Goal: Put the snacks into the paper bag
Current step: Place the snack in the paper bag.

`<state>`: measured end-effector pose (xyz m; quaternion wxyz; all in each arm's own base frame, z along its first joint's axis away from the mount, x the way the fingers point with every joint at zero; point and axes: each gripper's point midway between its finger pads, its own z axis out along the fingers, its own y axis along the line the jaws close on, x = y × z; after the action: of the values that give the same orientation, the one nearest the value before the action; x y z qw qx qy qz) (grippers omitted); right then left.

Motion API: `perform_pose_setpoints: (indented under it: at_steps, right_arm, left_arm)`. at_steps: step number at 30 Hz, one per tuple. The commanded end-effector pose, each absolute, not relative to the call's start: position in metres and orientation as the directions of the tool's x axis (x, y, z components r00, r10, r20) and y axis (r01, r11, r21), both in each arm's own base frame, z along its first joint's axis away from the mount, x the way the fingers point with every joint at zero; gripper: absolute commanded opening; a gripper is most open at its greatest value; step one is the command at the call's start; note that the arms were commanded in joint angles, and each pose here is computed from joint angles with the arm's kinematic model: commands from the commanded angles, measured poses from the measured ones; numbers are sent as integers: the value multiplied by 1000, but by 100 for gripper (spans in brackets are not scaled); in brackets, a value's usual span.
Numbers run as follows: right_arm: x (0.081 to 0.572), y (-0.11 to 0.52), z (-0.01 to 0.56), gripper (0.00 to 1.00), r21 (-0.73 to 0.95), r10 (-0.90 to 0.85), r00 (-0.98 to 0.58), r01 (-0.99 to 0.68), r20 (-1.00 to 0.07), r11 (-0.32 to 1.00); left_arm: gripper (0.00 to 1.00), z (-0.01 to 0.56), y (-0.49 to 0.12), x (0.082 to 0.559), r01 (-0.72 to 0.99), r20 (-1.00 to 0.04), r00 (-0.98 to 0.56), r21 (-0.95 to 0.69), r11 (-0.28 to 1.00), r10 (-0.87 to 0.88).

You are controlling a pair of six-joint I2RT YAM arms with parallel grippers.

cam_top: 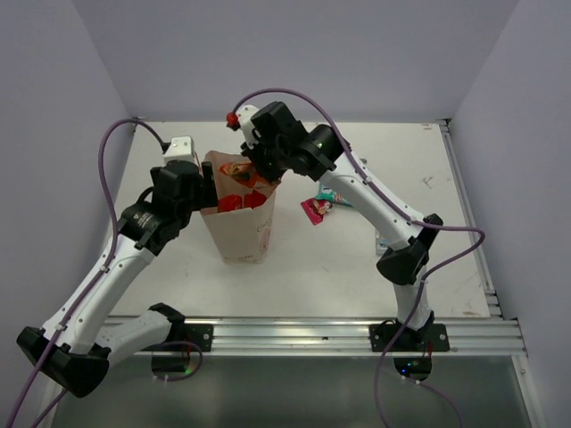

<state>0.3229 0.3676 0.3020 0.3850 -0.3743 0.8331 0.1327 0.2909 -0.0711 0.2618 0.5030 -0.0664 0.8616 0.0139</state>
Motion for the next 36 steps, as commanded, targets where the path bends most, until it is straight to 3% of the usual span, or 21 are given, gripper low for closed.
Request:
perform_pose_setpoints:
  at_steps: [1, 8, 15, 22, 25, 32, 36]
  right_arm:
    - [344, 375, 326, 0, -197, -554, -270, -741, -788, 642]
    - [361, 389, 324, 0, -287, -598, -164, -759, -785, 584]
    - [373, 400, 330, 0, -309, -570, -121, -740, -812, 598]
    - [386, 404, 308, 1, -356, -618, -126, -721, -776, 594]
    - [389, 406, 293, 11, -364, -642, -136, -728, -754, 582]
    - [393, 409, 294, 47, -361, -625, -136, -714, -769, 600]
    - [391, 410, 310, 56, -341, -583, -122, -708, -803, 618]
  left_arm:
    - [80, 269, -71, 290, -136, -873, -470, -72, 988, -128]
    - [81, 283, -68, 286, -122, -904, -403, -102, 987, -143]
    - [82, 292, -66, 282, -105, -920, -362, -121, 987, -151]
    - [84, 296, -64, 279, -97, -926, -350, -117, 988, -144]
    - [84, 298, -65, 278, -89, -928, -345, -119, 989, -142]
    - [87, 301, -66, 278, -79, -929, -342, -119, 990, -139]
    - [88, 302, -64, 277, -86, -932, -335, -118, 989, -140]
